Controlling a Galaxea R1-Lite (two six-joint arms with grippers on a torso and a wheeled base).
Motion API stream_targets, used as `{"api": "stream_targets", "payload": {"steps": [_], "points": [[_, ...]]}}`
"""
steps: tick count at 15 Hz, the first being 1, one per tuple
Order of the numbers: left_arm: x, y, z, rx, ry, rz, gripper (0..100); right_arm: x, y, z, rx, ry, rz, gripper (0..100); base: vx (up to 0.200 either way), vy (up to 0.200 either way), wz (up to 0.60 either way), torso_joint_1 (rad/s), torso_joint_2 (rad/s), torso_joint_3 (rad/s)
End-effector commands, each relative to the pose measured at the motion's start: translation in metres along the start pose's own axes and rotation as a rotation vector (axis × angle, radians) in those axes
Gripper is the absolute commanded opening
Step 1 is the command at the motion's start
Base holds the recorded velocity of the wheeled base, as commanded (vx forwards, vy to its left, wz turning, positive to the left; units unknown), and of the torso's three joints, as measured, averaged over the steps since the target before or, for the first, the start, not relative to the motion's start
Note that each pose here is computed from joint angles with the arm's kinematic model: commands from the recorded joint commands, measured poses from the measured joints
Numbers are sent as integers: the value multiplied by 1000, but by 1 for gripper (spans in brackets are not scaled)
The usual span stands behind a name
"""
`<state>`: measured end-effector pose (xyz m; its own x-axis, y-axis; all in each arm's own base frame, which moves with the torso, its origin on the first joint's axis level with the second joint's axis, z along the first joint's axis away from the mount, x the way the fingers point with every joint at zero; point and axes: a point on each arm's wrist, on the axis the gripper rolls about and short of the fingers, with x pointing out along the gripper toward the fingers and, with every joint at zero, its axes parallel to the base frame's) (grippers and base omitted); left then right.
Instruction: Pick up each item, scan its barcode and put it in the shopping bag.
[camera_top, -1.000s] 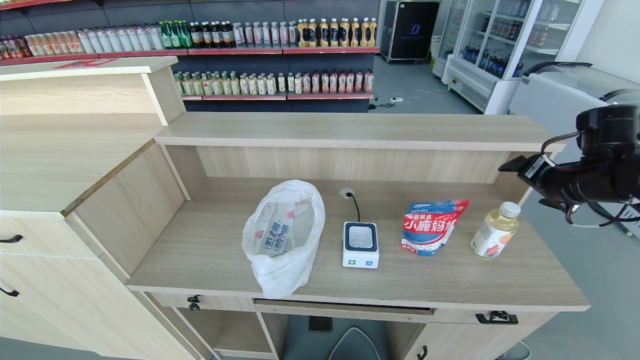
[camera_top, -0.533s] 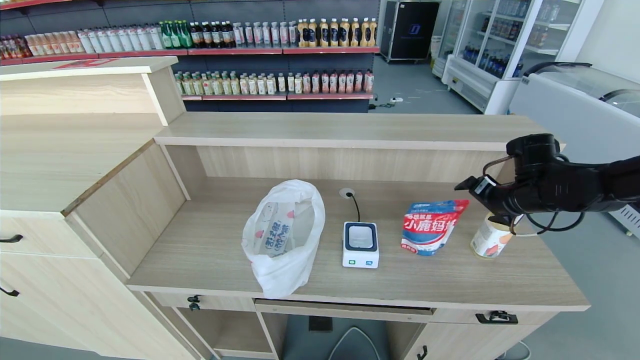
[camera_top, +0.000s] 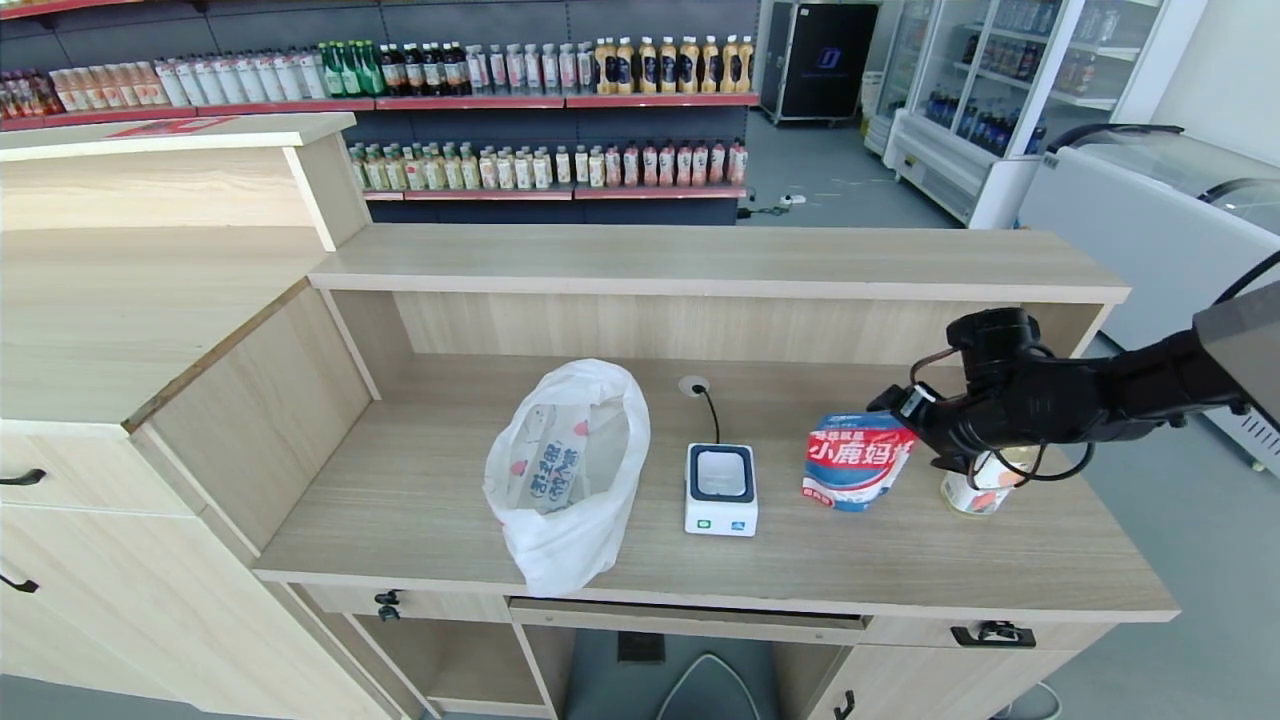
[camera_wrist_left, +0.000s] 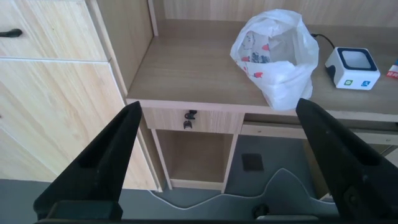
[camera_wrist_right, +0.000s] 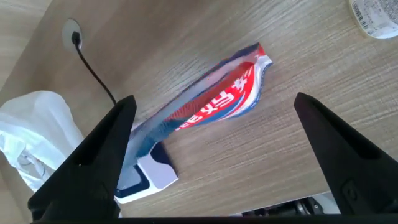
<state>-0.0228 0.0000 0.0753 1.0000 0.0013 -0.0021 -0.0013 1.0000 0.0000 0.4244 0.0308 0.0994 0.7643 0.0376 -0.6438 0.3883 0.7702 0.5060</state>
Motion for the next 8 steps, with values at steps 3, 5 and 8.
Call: {"api": "stream_targets", "payload": {"steps": [3,5,8], "points": [[0,0,0,0,-1,0,100,41,-5,-24,-39,42,-17,100,0,0,0,0,0,0],[0,0,0,0,-1,0,100,49,-11,-33,-103,59,-50,100,0,0,0,0,0,0],[0,0,0,-2,-1,0,100,55,-11,-43,-144,76,-58,100,0,0,0,0,0,0]]}}
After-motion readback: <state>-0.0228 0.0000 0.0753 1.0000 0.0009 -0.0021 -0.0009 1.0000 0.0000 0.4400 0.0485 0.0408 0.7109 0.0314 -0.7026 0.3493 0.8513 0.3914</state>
